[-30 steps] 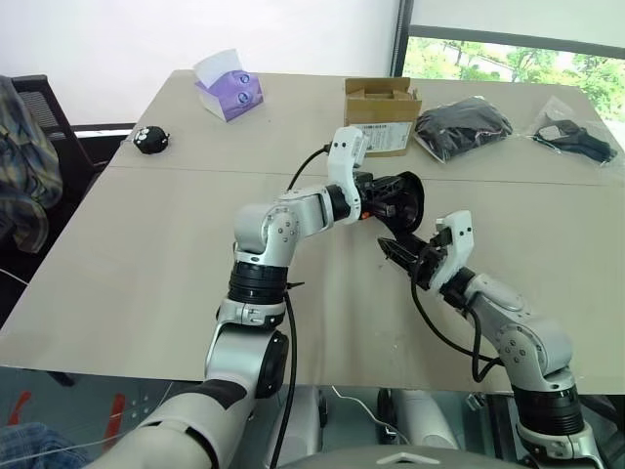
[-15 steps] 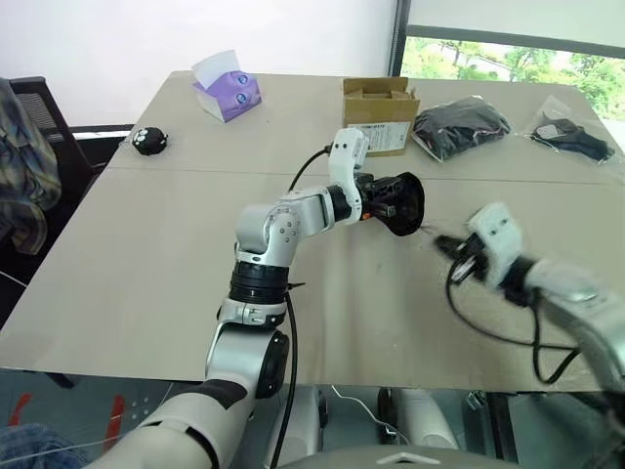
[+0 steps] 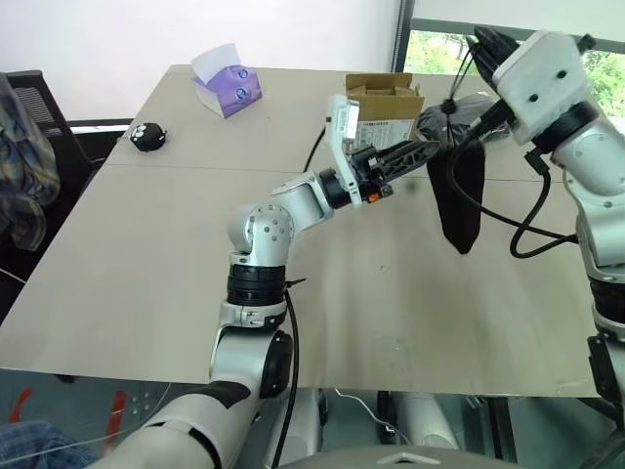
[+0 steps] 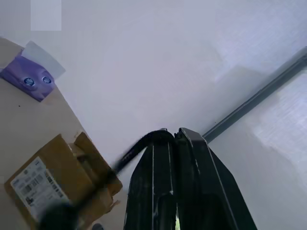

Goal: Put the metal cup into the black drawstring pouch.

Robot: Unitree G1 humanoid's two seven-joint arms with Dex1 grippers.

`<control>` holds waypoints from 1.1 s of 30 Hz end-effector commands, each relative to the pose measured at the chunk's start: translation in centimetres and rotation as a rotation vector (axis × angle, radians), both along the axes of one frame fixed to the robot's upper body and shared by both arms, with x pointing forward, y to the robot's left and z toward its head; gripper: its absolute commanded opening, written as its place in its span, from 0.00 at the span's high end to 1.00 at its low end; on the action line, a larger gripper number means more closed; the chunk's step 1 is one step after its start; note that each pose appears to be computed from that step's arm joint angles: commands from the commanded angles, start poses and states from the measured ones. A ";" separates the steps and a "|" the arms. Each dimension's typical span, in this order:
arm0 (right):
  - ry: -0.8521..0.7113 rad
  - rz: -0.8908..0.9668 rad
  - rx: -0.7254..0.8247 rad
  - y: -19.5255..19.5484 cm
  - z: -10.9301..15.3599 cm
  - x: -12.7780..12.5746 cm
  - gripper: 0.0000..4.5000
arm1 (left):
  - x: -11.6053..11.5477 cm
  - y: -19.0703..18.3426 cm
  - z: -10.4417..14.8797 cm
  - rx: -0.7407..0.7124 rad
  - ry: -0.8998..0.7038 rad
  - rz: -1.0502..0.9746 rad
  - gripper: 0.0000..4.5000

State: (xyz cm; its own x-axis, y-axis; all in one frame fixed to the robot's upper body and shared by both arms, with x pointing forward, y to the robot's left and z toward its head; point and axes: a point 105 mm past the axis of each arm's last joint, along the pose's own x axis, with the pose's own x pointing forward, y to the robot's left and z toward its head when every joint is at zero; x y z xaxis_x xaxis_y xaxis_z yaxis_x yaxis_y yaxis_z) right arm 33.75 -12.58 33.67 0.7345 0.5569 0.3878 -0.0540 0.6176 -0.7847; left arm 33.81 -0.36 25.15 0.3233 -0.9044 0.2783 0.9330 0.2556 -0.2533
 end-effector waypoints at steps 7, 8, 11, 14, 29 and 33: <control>-0.056 0.114 -0.004 1.9 1.2 -1.3 1.00 | 0.0 -0.4 3.0 0.002 -0.357 0.119 0.42; -0.054 0.123 -0.005 2.1 1.2 -1.4 1.00 | 0.1 -0.3 3.1 -0.001 -0.367 0.127 0.42; -0.039 0.142 -0.011 2.5 0.9 -1.5 1.00 | 0.8 0.2 3.8 -0.023 -0.369 0.150 0.42; -0.033 0.154 -0.014 2.8 0.8 -1.7 1.00 | 0.8 0.3 3.8 -0.015 -0.380 0.148 0.42; -0.156 0.172 0.058 3.0 3.5 -2.8 1.00 | 0.3 -0.5 1.8 0.035 -0.344 0.090 0.98; -0.259 0.151 0.119 2.3 5.7 -3.5 1.00 | 0.6 -0.6 1.1 0.062 -0.340 0.109 0.98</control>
State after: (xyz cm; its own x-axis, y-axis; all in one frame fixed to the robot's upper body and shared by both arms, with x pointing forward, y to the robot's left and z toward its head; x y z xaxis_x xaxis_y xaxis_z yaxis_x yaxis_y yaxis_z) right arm 31.76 -9.32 36.93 0.5725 0.6289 0.5261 -0.0553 0.6698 -0.7405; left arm 34.66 -0.81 26.08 0.3225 -0.8882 0.3272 0.9308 0.3605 0.0611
